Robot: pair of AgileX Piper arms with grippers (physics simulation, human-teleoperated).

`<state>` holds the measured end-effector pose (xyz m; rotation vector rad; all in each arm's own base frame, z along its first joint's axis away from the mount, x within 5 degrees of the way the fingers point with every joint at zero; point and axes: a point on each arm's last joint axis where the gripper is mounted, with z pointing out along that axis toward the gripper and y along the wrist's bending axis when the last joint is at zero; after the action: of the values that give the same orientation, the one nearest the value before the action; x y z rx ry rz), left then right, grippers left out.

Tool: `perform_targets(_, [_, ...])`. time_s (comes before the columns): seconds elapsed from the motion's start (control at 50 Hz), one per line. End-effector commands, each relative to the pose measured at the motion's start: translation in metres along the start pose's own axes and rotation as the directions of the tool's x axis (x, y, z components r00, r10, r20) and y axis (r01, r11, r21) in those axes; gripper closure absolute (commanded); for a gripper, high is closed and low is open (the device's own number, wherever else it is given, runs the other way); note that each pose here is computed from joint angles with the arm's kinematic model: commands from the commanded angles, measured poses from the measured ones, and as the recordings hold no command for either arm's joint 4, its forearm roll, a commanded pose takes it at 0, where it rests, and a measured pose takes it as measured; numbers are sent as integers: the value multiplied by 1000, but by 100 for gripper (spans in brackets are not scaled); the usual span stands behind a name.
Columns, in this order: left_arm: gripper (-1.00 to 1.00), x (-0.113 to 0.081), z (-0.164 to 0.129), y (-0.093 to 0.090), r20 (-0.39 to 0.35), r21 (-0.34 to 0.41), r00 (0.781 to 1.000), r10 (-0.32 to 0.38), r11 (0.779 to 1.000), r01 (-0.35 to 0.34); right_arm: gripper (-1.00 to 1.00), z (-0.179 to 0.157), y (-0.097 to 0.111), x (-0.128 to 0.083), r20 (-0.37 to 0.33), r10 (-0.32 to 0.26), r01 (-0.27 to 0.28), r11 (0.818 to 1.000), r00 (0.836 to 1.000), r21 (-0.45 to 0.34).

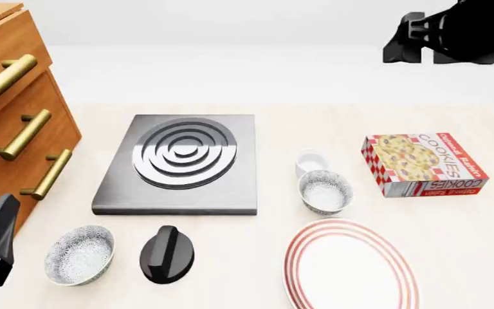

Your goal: Pick the akita bowl between the plate and the ramekin and place it on the plate.

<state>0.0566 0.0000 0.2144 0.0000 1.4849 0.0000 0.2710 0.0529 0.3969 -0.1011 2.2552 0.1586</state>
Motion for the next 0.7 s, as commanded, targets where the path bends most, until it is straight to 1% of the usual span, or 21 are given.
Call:
perform_targets(0.02, [-100, 0, 0, 0, 0, 0, 1000, 0, 1000, 0, -100, 31, -1, 21, -47, 9, -9, 1000, 999, 1])
perform_targets(0.08, [-100, 0, 0, 0, 0, 0, 1000, 0, 1000, 0, -100, 39, 1, 31, -63, 1, -2, 1000, 998, -4])
perform_targets(0.16, [-100, 0, 0, 0, 0, 0, 1000, 0, 1000, 0, -100, 44, 0, 37, -72, -1, 1, 1000, 997, -2])
perform_targets(0.36, [-100, 0, 0, 0, 0, 0, 1000, 0, 1000, 0, -100, 63, 2, 62, -113, 20, -21, 1000, 993, -6])
perform_targets(0.54, [-100, 0, 0, 0, 0, 0, 1000, 0, 1000, 0, -100, 71, 4, 76, -129, 25, -27, 1000, 991, -12])
perform_targets(0.62, [-100, 0, 0, 0, 0, 0, 1000, 0, 1000, 0, -100, 75, 5, 82, -139, 40, -43, 999, 989, -13])
perform_targets(0.7, [-100, 0, 0, 0, 0, 0, 1000, 0, 1000, 0, -100, 80, 4, 87, -146, 37, -39, 999, 989, -10])
